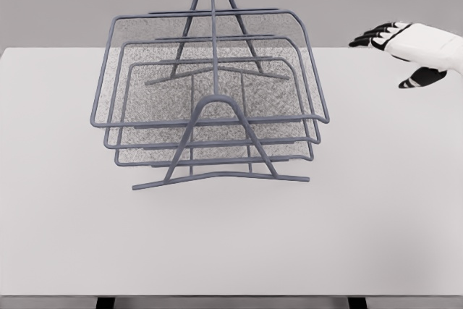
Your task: Pull out the upper folder box with right arm
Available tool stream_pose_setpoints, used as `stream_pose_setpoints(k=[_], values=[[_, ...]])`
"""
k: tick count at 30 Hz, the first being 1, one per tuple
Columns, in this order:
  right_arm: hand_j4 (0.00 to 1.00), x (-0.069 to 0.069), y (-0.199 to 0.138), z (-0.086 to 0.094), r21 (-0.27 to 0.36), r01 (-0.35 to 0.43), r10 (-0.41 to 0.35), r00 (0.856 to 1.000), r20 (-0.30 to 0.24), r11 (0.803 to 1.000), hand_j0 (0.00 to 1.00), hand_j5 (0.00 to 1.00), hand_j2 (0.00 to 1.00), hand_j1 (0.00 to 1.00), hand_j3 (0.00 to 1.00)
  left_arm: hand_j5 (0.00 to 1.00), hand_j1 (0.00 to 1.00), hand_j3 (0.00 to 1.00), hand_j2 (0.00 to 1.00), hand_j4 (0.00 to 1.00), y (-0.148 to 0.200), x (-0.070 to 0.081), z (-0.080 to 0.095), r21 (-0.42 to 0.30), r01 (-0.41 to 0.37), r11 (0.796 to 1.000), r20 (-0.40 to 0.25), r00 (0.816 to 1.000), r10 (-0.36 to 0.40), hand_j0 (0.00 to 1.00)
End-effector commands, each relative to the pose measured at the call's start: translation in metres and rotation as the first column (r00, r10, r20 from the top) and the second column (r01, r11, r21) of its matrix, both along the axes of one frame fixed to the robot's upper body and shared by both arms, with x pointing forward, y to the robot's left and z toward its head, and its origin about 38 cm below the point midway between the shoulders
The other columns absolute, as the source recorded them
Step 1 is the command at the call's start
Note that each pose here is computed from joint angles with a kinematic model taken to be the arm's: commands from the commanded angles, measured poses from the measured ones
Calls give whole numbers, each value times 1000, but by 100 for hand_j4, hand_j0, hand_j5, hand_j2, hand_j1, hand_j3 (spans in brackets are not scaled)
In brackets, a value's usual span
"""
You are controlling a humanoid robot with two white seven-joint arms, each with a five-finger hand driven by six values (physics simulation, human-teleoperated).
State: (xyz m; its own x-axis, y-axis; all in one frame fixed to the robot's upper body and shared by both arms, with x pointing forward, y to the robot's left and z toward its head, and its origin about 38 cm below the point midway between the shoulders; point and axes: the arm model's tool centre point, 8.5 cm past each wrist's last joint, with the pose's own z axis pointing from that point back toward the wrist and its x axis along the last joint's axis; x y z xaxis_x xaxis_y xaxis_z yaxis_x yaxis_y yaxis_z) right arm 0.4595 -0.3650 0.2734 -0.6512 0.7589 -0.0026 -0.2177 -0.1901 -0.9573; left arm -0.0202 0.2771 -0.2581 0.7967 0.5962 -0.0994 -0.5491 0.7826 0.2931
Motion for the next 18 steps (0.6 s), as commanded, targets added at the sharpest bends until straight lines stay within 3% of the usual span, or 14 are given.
stream_pose_setpoints(k=[1, 3, 5, 10, 13, 16, 18], values=[[100, 0, 0, -2, -19, -1, 1, 1000, -2, 1000, 100, 100, 100, 100, 100, 100, 100, 100, 100, 100, 0, 0, 0, 0, -1, 1000, 0, 1000, 1, 100], [100, 7, 31, -11, 31, -55, 56, 998, -3, 998, 100, 100, 100, 100, 100, 100, 100, 100, 100, 100, 0, 0, 0, 0, -1, 1000, 0, 1000, 1, 100], [100, 11, 57, -18, 34, -108, 109, 994, -18, 994, 100, 100, 100, 100, 100, 100, 100, 100, 100, 100, 0, 0, 0, 0, 1, 1000, 0, 1000, -1, 100], [100, 13, 63, -13, 25, -125, 125, 992, -7, 992, 100, 100, 100, 100, 100, 100, 100, 100, 100, 100, 0, 0, 0, 0, 1, 1000, 0, 1000, -1, 100], [100, 14, 89, -18, 62, -170, 171, 985, -4, 983, 100, 100, 100, 100, 100, 100, 100, 100, 100, 100, 0, 0, 0, 0, 1, 1000, 0, 1000, -1, 100], [100, 11, 98, 7, 67, -202, 198, 978, 66, 977, 100, 100, 100, 100, 100, 100, 100, 100, 100, 100, 0, 0, 0, 0, 1, 1000, 0, 1000, -1, 100], [100, 10, 97, -6, 68, -197, 195, 980, 35, 978, 100, 100, 100, 100, 100, 100, 100, 100, 100, 100, 0, 0, 0, 0, 1, 1000, 0, 1000, -1, 100]])
